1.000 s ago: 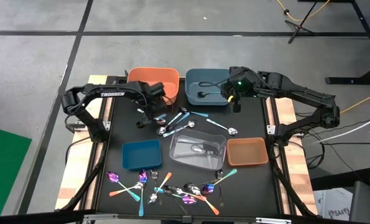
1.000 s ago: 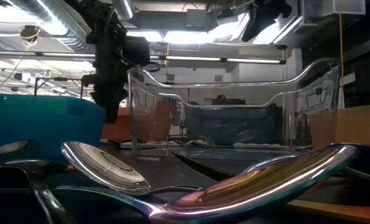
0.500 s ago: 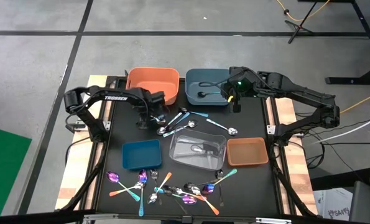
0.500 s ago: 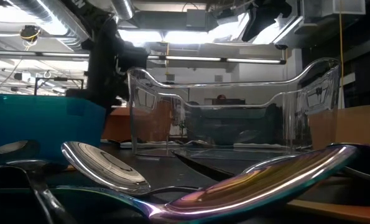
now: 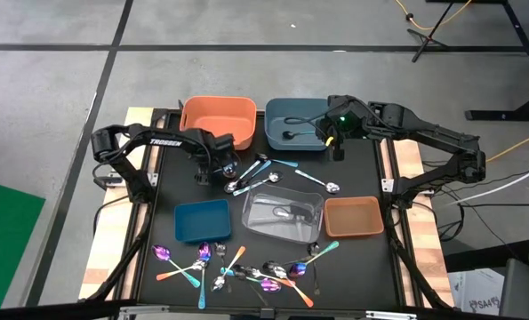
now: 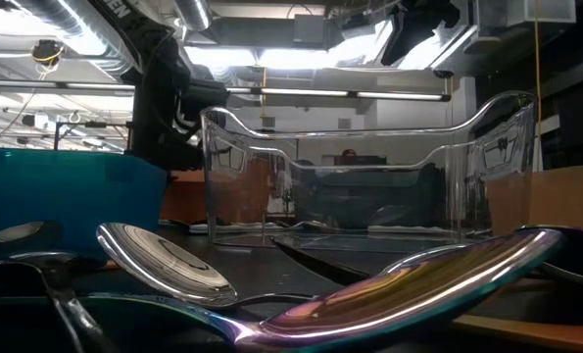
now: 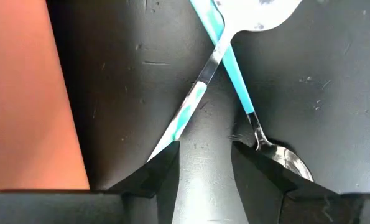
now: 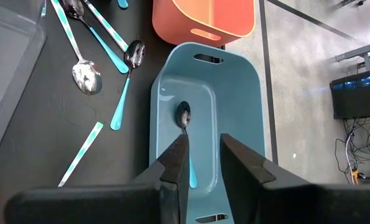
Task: Sort silverware by color (type)
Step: Put the white patterned spoon into the orange bin
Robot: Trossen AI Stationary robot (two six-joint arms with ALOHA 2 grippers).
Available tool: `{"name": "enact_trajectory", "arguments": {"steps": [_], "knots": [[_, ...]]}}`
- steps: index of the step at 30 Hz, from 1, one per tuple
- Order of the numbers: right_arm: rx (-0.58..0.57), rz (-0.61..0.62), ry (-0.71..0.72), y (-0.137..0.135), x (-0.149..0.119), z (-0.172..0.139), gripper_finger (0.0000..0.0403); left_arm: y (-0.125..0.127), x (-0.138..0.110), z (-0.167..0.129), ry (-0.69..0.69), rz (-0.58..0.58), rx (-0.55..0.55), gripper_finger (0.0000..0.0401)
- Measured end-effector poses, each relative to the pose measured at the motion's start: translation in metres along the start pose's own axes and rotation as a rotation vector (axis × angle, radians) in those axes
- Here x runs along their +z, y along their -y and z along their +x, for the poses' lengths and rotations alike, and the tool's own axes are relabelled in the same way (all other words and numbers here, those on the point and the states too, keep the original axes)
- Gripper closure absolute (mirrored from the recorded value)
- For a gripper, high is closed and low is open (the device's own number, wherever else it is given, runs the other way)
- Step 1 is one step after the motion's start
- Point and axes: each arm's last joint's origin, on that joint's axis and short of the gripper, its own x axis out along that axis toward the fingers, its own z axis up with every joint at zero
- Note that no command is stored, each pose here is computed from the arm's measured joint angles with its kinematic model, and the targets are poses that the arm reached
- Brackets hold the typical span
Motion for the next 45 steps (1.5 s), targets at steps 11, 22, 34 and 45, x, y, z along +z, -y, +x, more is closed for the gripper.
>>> {"name": "enact_trajectory", "arguments": {"steps": [11, 22, 34, 45], "knots": [[-0.001, 0.000, -0.001, 0.000, 0.000, 0.000, 0.0324, 0.013, 0.005, -0.003, -0.013, 0.061, 0.065, 0.0285], [-0.002, 0.000, -0.001, 0.000, 0.000, 0.000, 0.0324, 0.011, 0.012, -0.004, 0.036, 0.089, 0.134, 0.0286], [-0.001, -0.001, -0.002, 0.000, 0.000, 0.000, 0.0324, 0.004, 0.011, 0.001, 0.033, 0.104, 0.115, 0.0286], [-0.001, -0.001, -0.001, 0.000, 0.000, 0.000, 0.0324, 0.003, 0.013, 0.010, 0.018, 0.100, 0.068, 0.0290]]}}
